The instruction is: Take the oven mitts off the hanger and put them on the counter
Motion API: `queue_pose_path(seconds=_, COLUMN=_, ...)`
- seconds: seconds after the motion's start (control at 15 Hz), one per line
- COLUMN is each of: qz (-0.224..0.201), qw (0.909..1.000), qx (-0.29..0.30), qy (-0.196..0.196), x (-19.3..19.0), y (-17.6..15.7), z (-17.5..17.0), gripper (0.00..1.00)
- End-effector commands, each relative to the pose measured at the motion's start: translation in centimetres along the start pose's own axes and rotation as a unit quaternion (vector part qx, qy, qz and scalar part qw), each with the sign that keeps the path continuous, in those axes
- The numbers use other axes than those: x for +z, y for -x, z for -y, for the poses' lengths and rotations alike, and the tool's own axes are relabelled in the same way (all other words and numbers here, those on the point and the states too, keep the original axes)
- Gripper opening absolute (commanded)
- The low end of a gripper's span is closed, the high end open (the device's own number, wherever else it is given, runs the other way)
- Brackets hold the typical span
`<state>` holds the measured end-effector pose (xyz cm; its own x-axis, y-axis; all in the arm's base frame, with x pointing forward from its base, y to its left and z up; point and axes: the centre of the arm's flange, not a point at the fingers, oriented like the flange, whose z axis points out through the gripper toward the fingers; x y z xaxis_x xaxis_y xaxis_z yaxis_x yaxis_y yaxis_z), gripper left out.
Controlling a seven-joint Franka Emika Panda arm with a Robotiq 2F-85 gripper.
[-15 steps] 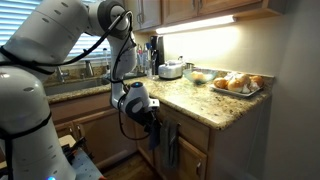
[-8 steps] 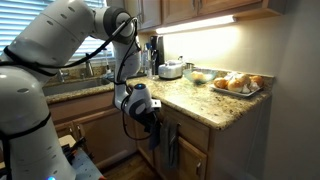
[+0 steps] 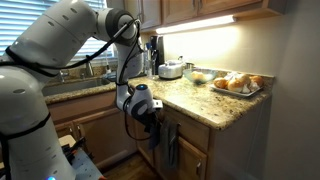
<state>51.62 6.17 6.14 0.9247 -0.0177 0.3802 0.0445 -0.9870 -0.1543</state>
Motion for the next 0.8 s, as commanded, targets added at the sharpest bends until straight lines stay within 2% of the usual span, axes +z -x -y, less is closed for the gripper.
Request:
queue_pose_path(seconds=0.0, qz=-0.008, qw=0.9999, qx=0.0, qy=-0.013, x=-1.3, y=1.7, z=-0.4, gripper=0.08)
queue_pose_path(seconds=0.13, qz=-0.01, qw=0.9998, qx=-0.004, qy=-0.017, x=-2.1, y=1.7, z=-0.1, gripper=0.05)
queue_pose_path(seconds=0.27, qz=-0.01, qw=0.9998, qx=-0.009, qy=-0.015, x=-2.9, y=1.7, z=0.3, gripper=0.08)
queue_pose_path(seconds=0.73, qz=-0.001, qw=0.9996, qx=-0.027, qy=-0.003, x=-6.4, y=2.2, z=0.8, gripper=0.08)
